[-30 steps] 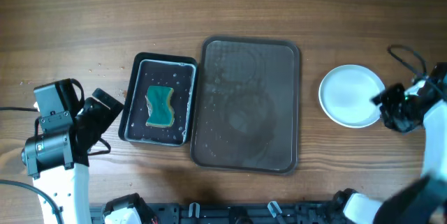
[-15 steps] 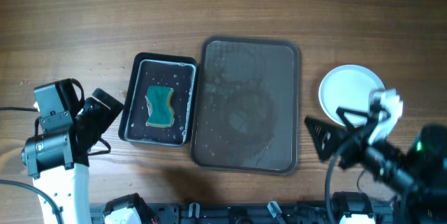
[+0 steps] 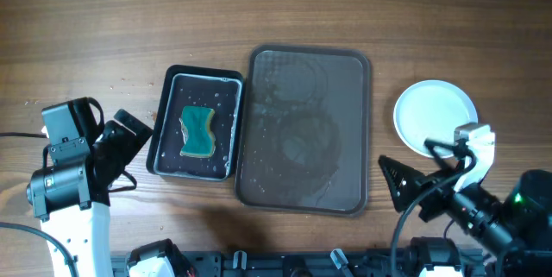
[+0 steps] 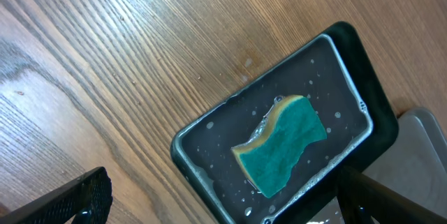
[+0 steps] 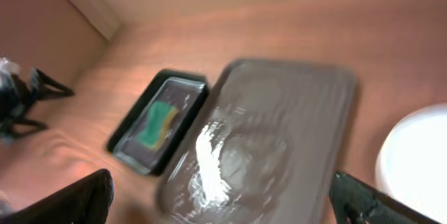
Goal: Clean dirty plates on tray and stack at the side
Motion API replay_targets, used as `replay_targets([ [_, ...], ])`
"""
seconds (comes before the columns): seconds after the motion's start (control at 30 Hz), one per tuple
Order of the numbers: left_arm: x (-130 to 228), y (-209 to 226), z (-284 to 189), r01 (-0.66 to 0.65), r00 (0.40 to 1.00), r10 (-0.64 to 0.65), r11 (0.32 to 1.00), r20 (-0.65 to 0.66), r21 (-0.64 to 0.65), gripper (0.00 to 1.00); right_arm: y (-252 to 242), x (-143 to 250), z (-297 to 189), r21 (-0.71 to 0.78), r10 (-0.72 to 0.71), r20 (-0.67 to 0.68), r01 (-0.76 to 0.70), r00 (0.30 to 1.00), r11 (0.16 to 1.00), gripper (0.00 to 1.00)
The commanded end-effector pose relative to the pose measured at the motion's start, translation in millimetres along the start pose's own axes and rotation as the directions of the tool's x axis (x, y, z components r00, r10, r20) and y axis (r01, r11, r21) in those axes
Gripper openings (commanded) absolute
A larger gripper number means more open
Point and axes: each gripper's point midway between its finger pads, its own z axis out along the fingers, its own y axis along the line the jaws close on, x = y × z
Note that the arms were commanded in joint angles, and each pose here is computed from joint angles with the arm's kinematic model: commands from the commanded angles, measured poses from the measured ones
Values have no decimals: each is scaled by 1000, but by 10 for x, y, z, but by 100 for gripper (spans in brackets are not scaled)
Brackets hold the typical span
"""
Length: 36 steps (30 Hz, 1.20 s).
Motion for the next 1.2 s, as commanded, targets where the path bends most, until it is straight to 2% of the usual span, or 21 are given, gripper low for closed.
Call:
replay_targets([
  [0.0,-42,-4,-39,26,1000,-26,1000,17,8,100,-15,-67,17,42,-376,101,374,921,926,100],
  [0.1,-42,-4,-39,26,1000,-26,1000,17,8,100,-120,87,181,63,-456,145,451,878,890,100],
  [0.4,-42,-4,-39,26,1000,-26,1000,17,8,100,-472,794,641,95,-483,193,474,854,875,100],
  [0.73,-42,-4,-39,26,1000,-26,1000,17,8,100,-626,878,905,167,-561,343,539,754,826,100],
  [0.8,-42,-4,-39,26,1000,-26,1000,17,8,100,-618,811,902,198,-587,394,558,707,806,100],
  [0.87,-42,-4,-39,26,1000,-26,1000,17,8,100,-614,802,898,217,-622,390,589,679,779,100],
  [1.17,-42,-4,-39,26,1000,-26,1000,17,8,100,-621,839,917,219,-643,371,610,670,762,100],
])
